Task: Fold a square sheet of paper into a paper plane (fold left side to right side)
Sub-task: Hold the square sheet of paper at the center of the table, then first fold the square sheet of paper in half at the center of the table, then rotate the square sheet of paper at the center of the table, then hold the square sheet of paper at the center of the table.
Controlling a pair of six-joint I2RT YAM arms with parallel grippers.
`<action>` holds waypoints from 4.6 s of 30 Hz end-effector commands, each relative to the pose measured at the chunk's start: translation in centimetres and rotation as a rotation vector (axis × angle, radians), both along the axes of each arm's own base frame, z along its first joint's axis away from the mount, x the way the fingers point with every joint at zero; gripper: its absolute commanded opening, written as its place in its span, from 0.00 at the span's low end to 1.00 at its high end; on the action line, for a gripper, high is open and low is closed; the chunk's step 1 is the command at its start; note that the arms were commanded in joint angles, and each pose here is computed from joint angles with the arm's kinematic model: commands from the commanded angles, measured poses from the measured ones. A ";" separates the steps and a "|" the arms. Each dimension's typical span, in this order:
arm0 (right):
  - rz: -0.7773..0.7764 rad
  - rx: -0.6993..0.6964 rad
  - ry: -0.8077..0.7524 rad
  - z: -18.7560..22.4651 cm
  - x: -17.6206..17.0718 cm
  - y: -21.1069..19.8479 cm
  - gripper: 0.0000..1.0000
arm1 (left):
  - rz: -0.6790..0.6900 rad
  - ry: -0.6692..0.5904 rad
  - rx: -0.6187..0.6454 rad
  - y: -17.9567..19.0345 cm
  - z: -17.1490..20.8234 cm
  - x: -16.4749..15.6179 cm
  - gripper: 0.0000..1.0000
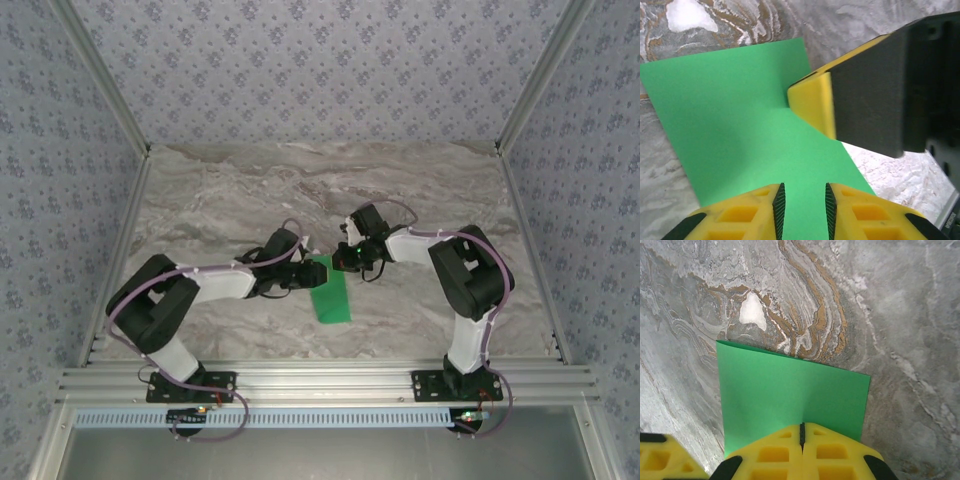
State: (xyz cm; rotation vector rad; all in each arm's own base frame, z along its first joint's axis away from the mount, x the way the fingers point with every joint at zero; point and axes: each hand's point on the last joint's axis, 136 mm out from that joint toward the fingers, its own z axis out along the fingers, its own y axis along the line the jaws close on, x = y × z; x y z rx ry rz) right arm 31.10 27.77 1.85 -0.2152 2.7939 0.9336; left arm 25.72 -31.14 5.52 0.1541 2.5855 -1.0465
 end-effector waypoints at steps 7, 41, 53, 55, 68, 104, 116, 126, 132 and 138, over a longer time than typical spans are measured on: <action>-0.030 -0.147 0.116 -4.1 -2.6 -2.3 0.02 | -0.054 0.021 -0.087 -1.4 -0.3 -1.5 0.29; -0.046 -0.177 0.142 -4.6 -3.0 -2.8 0.02 | -0.199 0.042 0.019 -2.3 -3.3 -8.6 0.25; -0.044 -0.173 0.146 -4.7 -3.1 -2.8 0.02 | -0.224 0.062 0.009 -3.2 -3.5 -10.8 0.25; -0.044 -0.173 0.146 -4.7 -3.1 -2.7 0.02 | -0.224 0.066 0.010 -3.2 -3.6 -11.0 0.25; -0.045 -0.174 0.155 -5.1 -3.2 -2.8 0.02 | -0.234 0.084 0.015 -3.5 -3.9 -13.1 0.25; -0.224 -0.046 0.091 -2.4 -2.2 -5.8 0.02 | 0.010 -0.008 -0.132 5.3 4.0 -7.4 0.30; -0.135 0.084 -0.088 2.8 -1.3 -3.9 0.06 | -0.064 -0.030 -0.227 2.5 6.4 -4.2 0.30; -0.087 0.086 -0.176 5.6 -0.3 -3.3 0.07 | -0.201 -0.005 -0.212 -4.8 4.8 -4.3 0.29; -0.096 0.022 -0.110 6.3 -3.7 -5.5 0.06 | -0.204 0.033 -0.177 -6.6 2.3 -4.1 0.28; -0.085 0.084 0.001 5.0 -9.1 -5.8 0.05 | -0.189 0.073 -0.151 -6.8 0.1 -3.9 0.26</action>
